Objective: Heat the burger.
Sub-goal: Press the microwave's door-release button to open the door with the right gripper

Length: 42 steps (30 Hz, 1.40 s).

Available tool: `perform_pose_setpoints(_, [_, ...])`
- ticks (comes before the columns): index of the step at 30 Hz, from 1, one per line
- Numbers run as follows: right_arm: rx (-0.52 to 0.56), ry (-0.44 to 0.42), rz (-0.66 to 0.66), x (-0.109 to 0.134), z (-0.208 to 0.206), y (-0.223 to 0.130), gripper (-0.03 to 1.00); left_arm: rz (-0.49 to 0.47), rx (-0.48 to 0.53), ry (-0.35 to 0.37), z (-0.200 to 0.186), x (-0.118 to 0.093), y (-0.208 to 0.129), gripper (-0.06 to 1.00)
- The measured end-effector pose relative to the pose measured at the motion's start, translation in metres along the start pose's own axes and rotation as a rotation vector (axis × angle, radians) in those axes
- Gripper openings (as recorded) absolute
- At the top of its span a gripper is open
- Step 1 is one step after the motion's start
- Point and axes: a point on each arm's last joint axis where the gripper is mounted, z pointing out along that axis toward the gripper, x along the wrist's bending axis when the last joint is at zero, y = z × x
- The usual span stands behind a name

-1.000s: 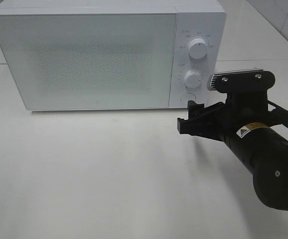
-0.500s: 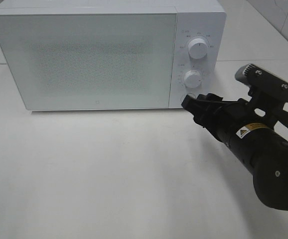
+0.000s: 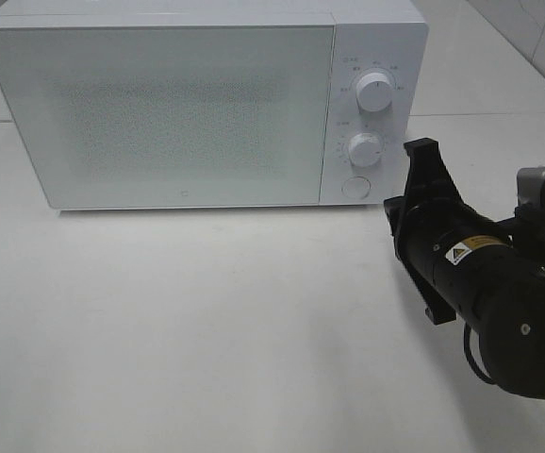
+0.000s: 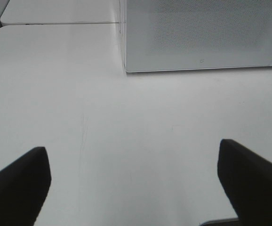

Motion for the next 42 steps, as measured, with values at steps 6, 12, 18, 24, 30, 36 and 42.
perform_pose_setpoints(6, [-0.002, -0.003, 0.075, 0.000, 0.000, 0.000, 0.00, 0.000, 0.000, 0.000, 0.000, 0.000, 0.000, 0.88])
perform_pose_setpoints(12, [-0.043, -0.004, 0.128, 0.005, 0.006, -0.002, 0.00, 0.000, 0.000, 0.000, 0.000, 0.000, 0.000, 0.88])
perform_pose_setpoints(18, [-0.051, -0.045, 0.126, -0.003, 0.019, -0.013, 0.00, 0.000, 0.000, 0.000, 0.000, 0.000, 0.000, 0.88])
perform_pose_setpoints(24, [-0.074, -0.040, 0.150, 0.000, 0.035, -0.017, 0.00, 0.000, 0.000, 0.000, 0.000, 0.000, 0.000, 0.88])
perform_pose_setpoints(30, [-0.103, -0.058, 0.170, -0.001, 0.052, -0.017, 0.00, 0.000, 0.000, 0.000, 0.000, 0.000, 0.000, 0.88])
perform_pose_setpoints(36, [-0.111, -0.075, 0.167, -0.006, 0.064, -0.021, 0.00, 0.000, 0.000, 0.000, 0.000, 0.000, 0.000, 0.88])
perform_pose_setpoints(42, [-0.121, -0.091, 0.177, -0.008, 0.078, -0.023, 0.00, 0.000, 0.000, 0.000, 0.000, 0.000, 0.000, 0.88])
